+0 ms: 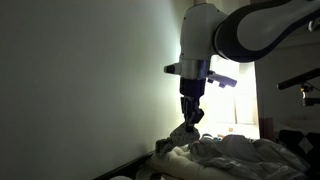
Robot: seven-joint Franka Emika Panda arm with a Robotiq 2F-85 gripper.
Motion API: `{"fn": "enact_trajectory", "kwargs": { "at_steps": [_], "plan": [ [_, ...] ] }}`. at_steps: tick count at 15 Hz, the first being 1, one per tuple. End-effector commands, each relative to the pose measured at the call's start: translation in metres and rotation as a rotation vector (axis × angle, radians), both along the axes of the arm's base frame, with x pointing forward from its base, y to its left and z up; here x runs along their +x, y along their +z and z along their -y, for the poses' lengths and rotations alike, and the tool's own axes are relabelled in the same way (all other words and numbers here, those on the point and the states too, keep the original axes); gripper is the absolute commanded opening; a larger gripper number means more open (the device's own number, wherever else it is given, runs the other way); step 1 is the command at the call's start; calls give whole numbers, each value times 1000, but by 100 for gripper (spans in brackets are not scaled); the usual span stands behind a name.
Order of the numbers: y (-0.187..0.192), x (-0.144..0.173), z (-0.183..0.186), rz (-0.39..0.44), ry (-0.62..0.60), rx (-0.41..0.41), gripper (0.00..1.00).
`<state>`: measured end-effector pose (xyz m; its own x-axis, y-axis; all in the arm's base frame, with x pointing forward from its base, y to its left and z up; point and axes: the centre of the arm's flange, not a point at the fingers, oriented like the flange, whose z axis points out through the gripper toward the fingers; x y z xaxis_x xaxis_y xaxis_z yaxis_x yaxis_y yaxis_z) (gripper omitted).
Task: Remove the socks away from the grey bag
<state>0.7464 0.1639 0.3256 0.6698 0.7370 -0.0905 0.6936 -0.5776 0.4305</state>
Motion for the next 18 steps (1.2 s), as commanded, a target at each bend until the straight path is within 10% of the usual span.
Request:
{"fn": "enact_trajectory", "kwargs": {
  "at_steps": [1, 14, 15, 18],
  "plan": [
    [6, -21, -15, 15, 56, -19, 4],
    [0, -46, -98, 17, 207, -104, 4],
    [-1, -46, -100, 9, 208, -107, 40],
    [-2, -45, -99, 4, 205, -102, 55]
  ]
}}
